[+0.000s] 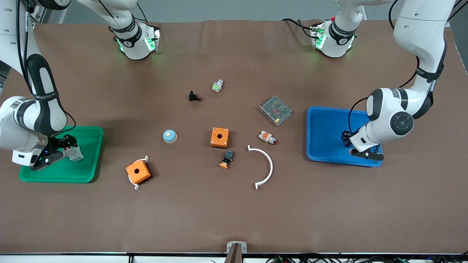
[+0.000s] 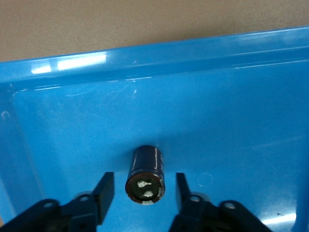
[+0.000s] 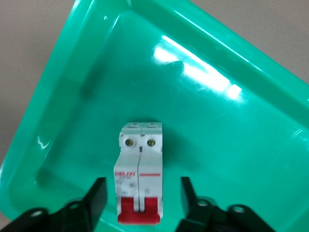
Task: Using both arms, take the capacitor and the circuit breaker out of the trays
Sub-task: 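Close the left gripper on the capacitor while the right gripper grasps the breaker, then carry the capacitor and breaker toward the table middle with both grippers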
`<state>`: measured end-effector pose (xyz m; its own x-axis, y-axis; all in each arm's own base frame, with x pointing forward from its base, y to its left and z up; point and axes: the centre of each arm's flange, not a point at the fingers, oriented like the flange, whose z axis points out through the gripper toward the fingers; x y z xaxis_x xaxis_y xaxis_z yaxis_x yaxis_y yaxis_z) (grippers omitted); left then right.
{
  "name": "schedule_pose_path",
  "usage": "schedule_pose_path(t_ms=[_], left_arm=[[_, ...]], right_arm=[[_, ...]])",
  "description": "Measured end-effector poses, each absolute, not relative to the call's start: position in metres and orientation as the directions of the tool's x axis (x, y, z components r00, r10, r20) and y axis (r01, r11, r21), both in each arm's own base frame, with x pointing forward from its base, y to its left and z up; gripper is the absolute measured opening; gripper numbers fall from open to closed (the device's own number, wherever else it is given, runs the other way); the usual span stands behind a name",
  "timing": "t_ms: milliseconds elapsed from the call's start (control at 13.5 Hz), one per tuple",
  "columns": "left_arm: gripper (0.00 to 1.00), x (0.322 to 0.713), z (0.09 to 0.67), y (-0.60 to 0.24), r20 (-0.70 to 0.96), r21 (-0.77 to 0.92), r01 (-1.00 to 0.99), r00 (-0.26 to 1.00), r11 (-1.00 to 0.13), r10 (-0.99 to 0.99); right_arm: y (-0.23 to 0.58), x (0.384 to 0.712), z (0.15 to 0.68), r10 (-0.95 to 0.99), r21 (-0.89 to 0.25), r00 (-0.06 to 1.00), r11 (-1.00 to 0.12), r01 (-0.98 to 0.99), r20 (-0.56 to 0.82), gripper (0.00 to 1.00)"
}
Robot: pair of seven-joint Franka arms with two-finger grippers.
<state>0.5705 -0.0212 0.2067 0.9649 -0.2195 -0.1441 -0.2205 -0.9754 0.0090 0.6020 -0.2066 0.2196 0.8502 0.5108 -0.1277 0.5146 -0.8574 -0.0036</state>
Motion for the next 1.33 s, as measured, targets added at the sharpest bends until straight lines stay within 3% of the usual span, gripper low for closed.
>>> schedule_pose_path(t_ms=[74,222,296,519,741,963,1333], left_arm=[[0.51,0.571,0.207,-0.021,-0.142,0.009,-0.221,0.965,-0.975,-0.220],[0.35,0.572,0.208,-0.022,-0.138,0.008,-0.222,0.965,-0.975,-0.221],[0.35,0.572,0.208,-0.023,-0.136,0.009,-0.223,0.965,-0.975,-0.222],[0.34,0.584,0.221,-0.031,-0.102,0.008,-0.234,0.967,-0.972,-0.234],[0.34,0.611,0.261,-0.065,-0.068,0.037,-0.180,0.981,-0.983,-0.182],[0.34,0.630,0.306,-0.126,-0.036,0.107,-0.062,0.997,-0.992,-0.067],[0.34,0.633,0.329,-0.267,-0.024,0.169,0.127,0.992,-0.977,0.125]], right_arm=[[-0.206,0.602,0.215,0.515,-0.004,0.848,-0.855,0.519,-0.128,0.67],[-0.206,0.604,0.215,0.519,-0.003,0.846,-0.853,0.523,-0.126,0.48],[-0.204,0.607,0.217,0.520,-0.002,0.845,-0.852,0.524,-0.122,0.39],[-0.192,0.619,0.233,0.502,-0.047,0.855,-0.864,0.501,-0.131,0.40],[-0.161,0.642,0.285,0.433,-0.079,0.886,-0.901,0.426,-0.166,0.40],[-0.102,0.658,0.332,0.339,-0.046,0.929,-0.941,0.336,-0.150,0.40],[0.042,0.658,0.352,0.095,-0.033,0.982,-0.995,0.091,-0.164,0.40]])
